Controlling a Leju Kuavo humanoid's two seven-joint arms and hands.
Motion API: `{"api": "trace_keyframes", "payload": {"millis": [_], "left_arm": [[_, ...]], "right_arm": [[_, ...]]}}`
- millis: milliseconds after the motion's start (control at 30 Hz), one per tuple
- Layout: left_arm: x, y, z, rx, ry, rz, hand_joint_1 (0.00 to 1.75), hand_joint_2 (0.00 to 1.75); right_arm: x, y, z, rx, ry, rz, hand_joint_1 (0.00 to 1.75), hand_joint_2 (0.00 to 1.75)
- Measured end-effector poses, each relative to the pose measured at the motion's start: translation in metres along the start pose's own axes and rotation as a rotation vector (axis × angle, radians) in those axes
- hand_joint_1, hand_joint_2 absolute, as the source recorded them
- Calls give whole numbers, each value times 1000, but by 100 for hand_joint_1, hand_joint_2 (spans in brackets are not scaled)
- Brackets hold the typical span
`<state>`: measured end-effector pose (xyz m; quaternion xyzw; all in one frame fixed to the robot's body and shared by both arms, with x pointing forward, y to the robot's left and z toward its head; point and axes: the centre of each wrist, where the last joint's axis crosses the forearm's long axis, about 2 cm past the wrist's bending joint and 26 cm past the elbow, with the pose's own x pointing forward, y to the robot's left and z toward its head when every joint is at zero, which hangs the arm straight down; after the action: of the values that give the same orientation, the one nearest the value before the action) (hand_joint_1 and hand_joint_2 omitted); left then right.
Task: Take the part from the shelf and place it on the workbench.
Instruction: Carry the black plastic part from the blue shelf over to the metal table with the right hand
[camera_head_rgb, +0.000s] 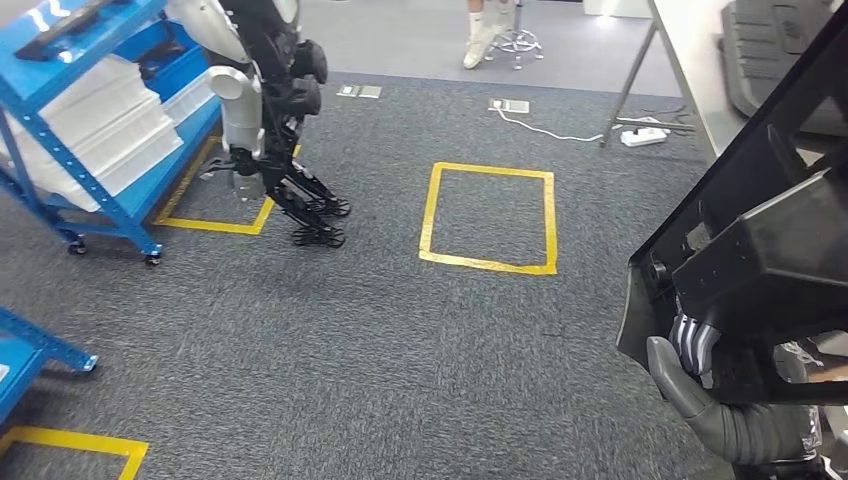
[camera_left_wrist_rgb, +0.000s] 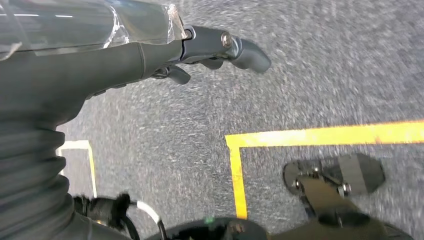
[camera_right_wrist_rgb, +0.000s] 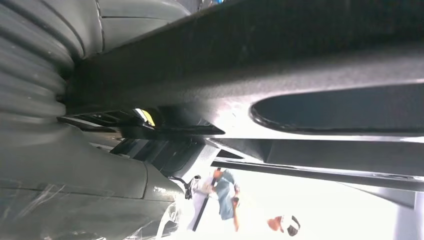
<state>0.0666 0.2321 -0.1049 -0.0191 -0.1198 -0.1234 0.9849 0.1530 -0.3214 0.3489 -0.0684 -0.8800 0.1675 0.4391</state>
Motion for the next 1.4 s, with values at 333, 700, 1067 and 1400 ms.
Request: {"api": "trace_keyframes", "payload": {"millis": [333, 700, 1067, 1400], "left_arm": [[-1, 1, 0, 21, 11, 0, 0, 175], [-1, 0, 0, 32, 14, 0, 0, 175], [-1, -2, 0, 26, 13, 1, 0, 175], [0, 0, 0, 55, 10, 1, 0, 175]], "right_arm": [[-1, 1, 1, 4, 5, -1, 175, 175], [-1, 1, 1, 7, 5, 0, 175, 175], [-1, 2, 1, 6, 4, 0, 175, 175], [0, 1, 1, 2, 2, -3, 175, 175]]}}
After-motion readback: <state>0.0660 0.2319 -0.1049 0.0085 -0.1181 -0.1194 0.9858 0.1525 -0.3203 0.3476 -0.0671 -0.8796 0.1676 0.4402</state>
